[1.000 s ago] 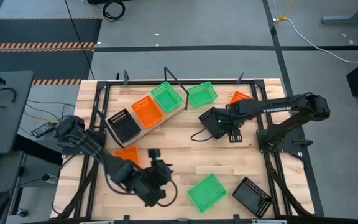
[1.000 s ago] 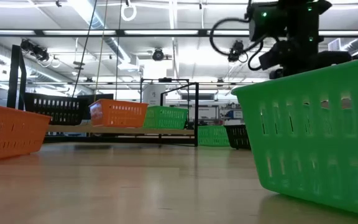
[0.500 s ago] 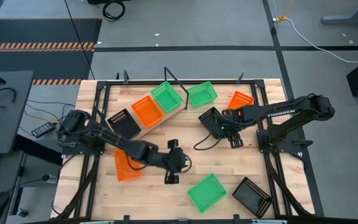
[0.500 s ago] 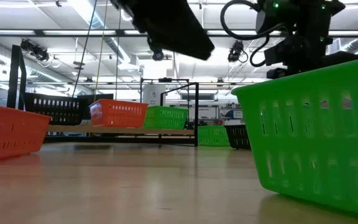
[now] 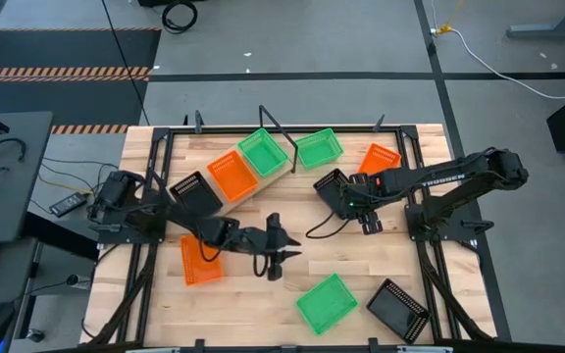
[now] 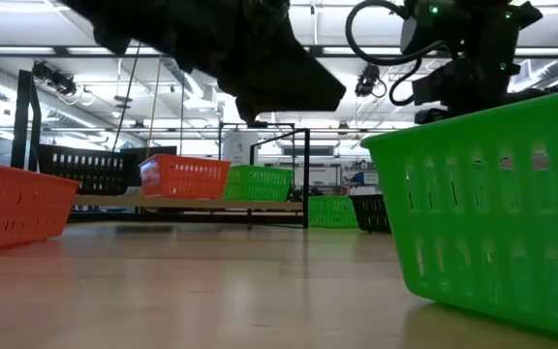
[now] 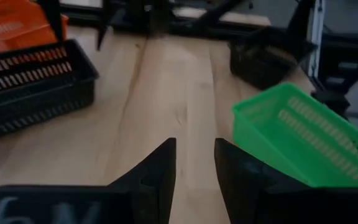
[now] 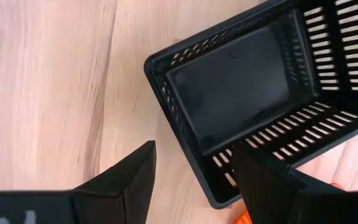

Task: Stack baskets on shelf by color
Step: Stack the top black bin on top of the black bin on the shelf

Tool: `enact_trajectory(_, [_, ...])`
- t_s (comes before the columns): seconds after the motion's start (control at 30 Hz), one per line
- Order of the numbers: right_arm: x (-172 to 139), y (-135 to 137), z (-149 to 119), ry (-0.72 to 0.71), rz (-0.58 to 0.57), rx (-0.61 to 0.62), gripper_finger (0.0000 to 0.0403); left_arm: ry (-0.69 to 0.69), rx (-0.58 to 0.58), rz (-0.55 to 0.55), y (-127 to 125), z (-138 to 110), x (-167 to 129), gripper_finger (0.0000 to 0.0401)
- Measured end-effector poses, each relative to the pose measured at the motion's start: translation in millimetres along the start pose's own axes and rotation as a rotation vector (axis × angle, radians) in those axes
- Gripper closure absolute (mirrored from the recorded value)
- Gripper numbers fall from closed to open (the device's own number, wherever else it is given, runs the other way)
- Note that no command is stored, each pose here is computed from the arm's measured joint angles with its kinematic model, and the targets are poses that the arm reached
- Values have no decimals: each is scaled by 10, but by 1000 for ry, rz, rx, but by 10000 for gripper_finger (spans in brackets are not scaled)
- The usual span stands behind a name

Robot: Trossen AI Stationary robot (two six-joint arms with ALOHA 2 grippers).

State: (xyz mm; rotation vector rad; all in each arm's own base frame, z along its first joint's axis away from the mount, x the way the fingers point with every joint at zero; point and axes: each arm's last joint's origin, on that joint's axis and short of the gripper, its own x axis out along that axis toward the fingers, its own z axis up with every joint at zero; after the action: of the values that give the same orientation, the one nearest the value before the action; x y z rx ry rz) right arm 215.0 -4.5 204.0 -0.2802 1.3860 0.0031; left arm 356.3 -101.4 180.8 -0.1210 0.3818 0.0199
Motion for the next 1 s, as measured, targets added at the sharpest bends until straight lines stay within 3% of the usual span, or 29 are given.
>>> enact_trajectory(0.4, [151, 71, -45, -30, 29, 12, 188, 0, -41, -23, -57, -97, -41, 285])
enact_trajectory(0.67, [281, 141, -120, -19, -17, -9, 190, -1, -30, -39, -93, -101, -51, 285])
enact_trajectory(0.83, [281, 141, -108, -32, -19, -11, 196, -41, 125, -274, -315, -64, -108, 285])
enact_trajectory(1.0, [282, 138, -94, -47, -21, 8, 215, -36, 178, -316, -569, -40, -178, 284])
